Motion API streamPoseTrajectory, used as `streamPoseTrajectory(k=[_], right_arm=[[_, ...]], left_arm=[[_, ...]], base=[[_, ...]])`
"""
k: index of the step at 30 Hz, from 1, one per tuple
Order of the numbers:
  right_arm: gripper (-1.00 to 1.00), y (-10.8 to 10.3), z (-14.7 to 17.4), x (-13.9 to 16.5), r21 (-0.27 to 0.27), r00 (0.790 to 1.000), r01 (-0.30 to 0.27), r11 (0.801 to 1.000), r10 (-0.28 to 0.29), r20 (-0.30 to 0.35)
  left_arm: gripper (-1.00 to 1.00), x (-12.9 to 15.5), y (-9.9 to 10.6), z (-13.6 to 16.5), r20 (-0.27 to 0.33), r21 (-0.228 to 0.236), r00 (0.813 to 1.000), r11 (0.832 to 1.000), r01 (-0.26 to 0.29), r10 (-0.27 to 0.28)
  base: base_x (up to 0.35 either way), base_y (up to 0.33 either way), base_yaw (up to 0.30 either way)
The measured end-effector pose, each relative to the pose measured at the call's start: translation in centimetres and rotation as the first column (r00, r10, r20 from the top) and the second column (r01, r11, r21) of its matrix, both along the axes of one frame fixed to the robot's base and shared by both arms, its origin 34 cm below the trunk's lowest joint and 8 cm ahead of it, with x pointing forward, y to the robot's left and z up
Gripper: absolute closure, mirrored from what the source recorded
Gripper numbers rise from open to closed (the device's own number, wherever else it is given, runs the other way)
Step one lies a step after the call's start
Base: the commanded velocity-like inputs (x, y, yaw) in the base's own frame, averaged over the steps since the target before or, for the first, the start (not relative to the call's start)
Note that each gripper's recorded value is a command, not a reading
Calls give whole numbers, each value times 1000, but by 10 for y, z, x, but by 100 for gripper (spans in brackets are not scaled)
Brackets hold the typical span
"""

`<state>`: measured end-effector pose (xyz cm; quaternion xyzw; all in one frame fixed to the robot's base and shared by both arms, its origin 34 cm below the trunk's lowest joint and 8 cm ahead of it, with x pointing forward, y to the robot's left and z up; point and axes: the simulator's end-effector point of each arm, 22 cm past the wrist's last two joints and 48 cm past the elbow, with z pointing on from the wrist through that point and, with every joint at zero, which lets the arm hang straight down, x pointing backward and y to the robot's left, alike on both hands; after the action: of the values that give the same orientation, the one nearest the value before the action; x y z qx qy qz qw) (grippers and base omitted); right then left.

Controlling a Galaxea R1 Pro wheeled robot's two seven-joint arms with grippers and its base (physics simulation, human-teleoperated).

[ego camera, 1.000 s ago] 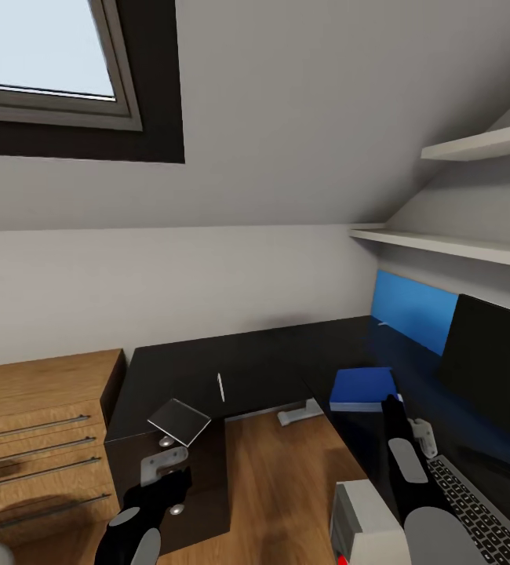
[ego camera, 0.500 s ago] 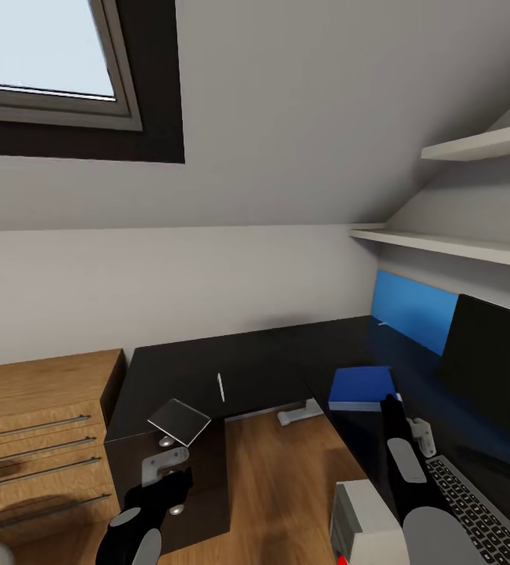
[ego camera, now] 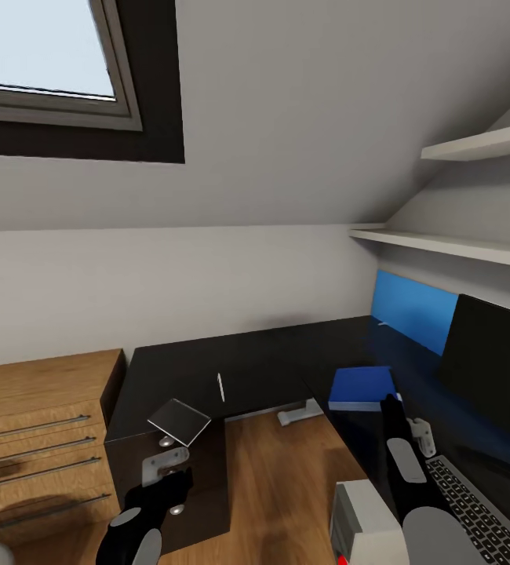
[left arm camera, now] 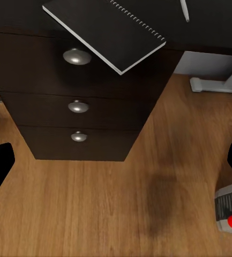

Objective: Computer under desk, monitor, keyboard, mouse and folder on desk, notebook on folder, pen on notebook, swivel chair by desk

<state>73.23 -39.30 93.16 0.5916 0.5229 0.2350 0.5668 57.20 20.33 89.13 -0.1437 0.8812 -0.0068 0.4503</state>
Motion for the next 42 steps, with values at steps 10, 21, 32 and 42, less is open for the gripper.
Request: streamPoseTrajectory(k=[10,21,32,42], right_arm=[[100,-1,0,0,0,1000,2,1000,-2,0],[100,-2,0,-1,0,1000,5,1000,-5,-1],[100,-5,2,0,4,1000,6,1000,-6,1],[100,3,7,3,-9,1000,4,1000,-4,18]], left_arm=[[-100,0,0,0,0,1,1000,1000,0,0],[-100,0,-1,-1,-2,-1,1000,1000,0,0],[-100,-3,-2,-2,-9,-7,1000,1000,2,-2],[-100,-8,-10,9,14,-40,1000,999,2,-2]], base=[[0,0,0],[0,0,-74],[0,0,-21],[0,0,0]])
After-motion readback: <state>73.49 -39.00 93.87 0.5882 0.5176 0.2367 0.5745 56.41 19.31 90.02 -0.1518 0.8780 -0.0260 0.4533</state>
